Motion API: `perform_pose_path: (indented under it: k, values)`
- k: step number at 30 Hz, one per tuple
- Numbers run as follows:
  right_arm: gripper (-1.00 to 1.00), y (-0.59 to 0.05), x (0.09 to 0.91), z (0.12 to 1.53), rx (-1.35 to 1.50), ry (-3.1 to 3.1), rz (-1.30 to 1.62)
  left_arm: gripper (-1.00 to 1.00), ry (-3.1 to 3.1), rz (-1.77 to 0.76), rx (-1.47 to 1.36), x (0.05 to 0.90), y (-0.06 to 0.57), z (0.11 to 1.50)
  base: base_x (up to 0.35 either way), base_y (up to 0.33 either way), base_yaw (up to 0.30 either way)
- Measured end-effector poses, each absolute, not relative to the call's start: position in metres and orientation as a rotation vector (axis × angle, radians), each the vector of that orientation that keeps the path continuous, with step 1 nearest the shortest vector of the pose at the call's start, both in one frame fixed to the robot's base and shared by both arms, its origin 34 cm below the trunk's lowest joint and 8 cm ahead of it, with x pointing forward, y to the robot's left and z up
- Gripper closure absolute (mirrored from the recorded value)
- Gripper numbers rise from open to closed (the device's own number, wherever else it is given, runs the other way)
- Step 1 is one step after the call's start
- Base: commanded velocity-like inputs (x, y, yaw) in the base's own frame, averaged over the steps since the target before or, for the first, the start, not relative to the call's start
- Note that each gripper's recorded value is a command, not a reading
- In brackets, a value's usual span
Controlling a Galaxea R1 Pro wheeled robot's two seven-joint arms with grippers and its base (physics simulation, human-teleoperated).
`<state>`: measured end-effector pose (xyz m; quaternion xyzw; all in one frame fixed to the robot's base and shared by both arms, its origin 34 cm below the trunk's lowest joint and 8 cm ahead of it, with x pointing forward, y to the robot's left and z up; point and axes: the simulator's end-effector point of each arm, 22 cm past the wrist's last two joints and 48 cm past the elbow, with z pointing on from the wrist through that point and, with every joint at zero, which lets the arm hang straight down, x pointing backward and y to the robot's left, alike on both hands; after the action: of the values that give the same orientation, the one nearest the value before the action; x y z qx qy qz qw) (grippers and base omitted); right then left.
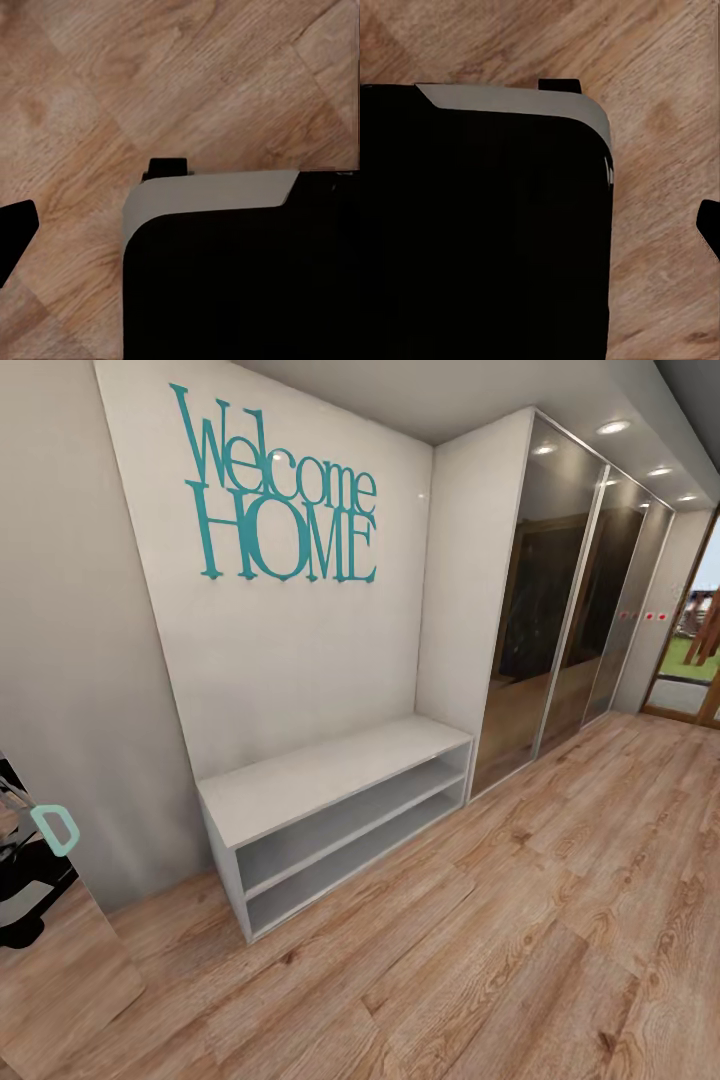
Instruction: Pick up the two gym shoes and the two sandals from the corridor floor and place them onto the hallstand (shoe rack) in the corridor, making sure they are on the rack and not on the floor. Arrange them so the two gym shoes are next to each other and the two sandals are next to each other.
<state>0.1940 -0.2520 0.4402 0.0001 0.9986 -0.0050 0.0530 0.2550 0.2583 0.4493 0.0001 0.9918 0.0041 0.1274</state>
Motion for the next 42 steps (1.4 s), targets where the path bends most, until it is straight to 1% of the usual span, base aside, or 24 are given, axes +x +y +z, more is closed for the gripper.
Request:
perform_pose_path:
  k: [3, 4, 5, 6, 7, 13, 17, 22, 42]
  values:
    - [-1.00, -0.252, 0.202, 0.441, 0.002, 3.019, -0.014, -1.00, 2.836, 0.013, 0.000, 0.279, 0.259, 0.454, 0.000, 0.000, 0.000]
    - [-1.00, -0.252, 0.241, 0.448, 0.005, 2.937, -0.013, -1.00, 2.731, 0.013, 0.001, 0.318, 0.259, 0.466, 0.000, 0.000, 0.000]
    - [-1.00, -0.252, 0.283, 0.458, 0.005, 2.849, -0.012, -1.00, 2.573, 0.013, 0.001, 0.387, 0.259, 0.497, 0.000, 0.000, 0.000]
    - [-1.00, -0.252, 0.280, 0.457, 0.007, 2.852, -0.012, -1.00, 2.393, 0.012, 0.003, 0.459, 0.259, 0.544, 0.000, 0.000, 0.000]
    - [-1.00, -0.253, 0.280, 0.457, 0.010, 2.852, -0.012, -1.00, 2.378, 0.012, 0.000, 0.464, 0.259, 0.547, 0.000, 0.000, 0.000]
    - [-1.00, -0.254, 0.279, 0.457, 0.018, 2.853, -0.012, -1.00, 2.367, 0.011, -0.015, 0.467, 0.260, 0.549, 0.000, 0.000, 0.000]
    - [-1.00, -0.254, 0.279, 0.457, 0.015, 2.853, -0.012, -1.00, 2.366, 0.041, -0.105, 0.465, 0.280, 0.548, 0.000, 0.000, 0.000]
    - [-1.00, -0.253, 0.278, 0.457, 0.010, 2.856, -0.012, -1.00, 2.369, 0.051, -0.137, 0.463, 0.287, 0.547, 0.000, 0.000, 0.035]
    - [-1.00, -0.252, 0.271, 0.454, 0.004, 2.873, -0.012, -1.00, 2.386, 0.053, -0.138, 0.458, 0.287, 0.541, 0.000, 0.000, 0.238]
